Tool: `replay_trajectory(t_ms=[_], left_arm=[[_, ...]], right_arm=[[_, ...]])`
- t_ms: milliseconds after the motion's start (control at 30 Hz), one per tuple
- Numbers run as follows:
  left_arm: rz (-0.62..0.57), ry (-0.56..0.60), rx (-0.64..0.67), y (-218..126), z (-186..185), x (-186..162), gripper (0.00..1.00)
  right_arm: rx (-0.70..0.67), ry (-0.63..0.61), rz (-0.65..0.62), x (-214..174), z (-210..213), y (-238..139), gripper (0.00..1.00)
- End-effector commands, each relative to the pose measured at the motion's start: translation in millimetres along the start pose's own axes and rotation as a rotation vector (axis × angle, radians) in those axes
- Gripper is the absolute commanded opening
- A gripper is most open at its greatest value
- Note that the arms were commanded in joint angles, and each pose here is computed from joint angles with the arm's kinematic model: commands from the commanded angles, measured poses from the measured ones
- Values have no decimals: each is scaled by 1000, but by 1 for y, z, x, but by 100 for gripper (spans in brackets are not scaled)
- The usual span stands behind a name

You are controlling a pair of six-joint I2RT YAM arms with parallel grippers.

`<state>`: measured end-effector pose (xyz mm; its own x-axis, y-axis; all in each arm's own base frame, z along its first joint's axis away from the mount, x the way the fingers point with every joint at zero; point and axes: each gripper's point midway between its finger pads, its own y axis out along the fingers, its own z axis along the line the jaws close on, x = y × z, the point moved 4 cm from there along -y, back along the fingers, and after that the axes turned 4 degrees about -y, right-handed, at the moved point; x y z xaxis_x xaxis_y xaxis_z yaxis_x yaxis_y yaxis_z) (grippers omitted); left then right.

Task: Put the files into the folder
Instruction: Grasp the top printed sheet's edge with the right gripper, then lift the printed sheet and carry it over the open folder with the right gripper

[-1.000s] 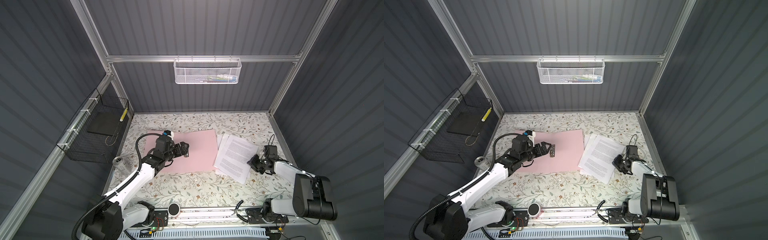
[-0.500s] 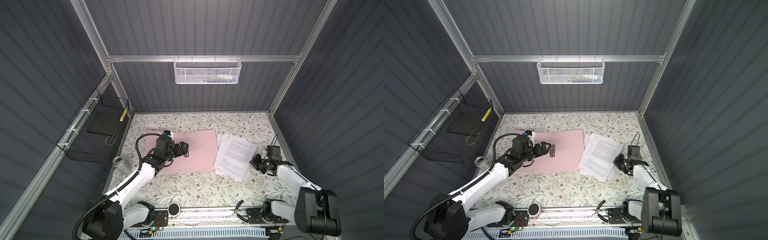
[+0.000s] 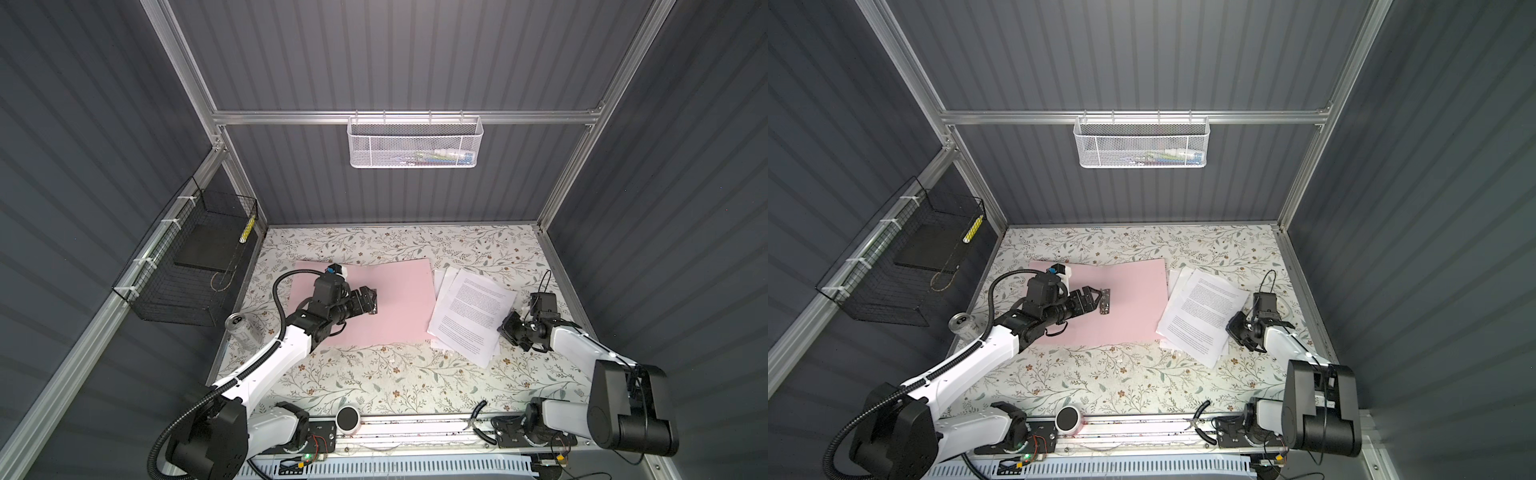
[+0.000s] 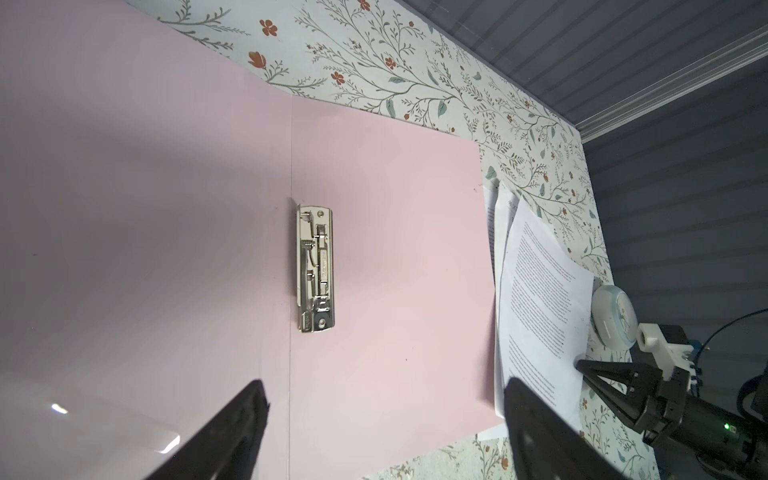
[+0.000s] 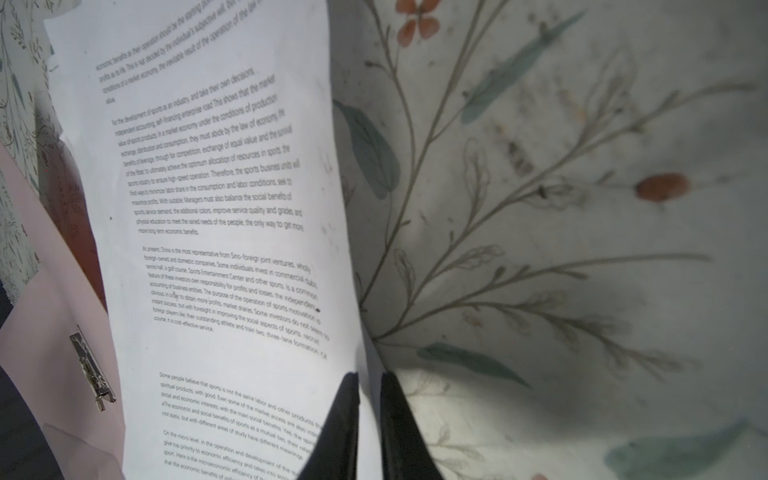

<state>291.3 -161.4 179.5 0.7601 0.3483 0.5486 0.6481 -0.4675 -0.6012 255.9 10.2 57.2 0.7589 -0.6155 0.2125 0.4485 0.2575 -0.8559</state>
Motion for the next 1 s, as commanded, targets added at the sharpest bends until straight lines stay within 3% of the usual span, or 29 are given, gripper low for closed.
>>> replay_trajectory(t_ms=[0, 167, 367, 467, 767, 967], left_arm=[[-10, -1, 0, -2, 1, -1, 89], [-13, -2, 1, -3, 1, -1, 89], [-18, 3, 3, -6, 1, -1, 89], [-21, 2, 4, -7, 2, -1, 89], [-37, -2, -21, -12, -2, 5, 90], [-41, -94, -75, -15, 9, 8, 91]], right_arm=[[-20, -2, 21, 0, -3, 4, 16], [-18, 1, 25, 1, -3, 7, 16], [8, 6, 7, 2, 2, 0, 0], [30, 4, -20, 4, 10, -12, 0], [256, -151, -65, 1, 99, -75, 0], [414, -286, -51, -4, 181, -108, 0]])
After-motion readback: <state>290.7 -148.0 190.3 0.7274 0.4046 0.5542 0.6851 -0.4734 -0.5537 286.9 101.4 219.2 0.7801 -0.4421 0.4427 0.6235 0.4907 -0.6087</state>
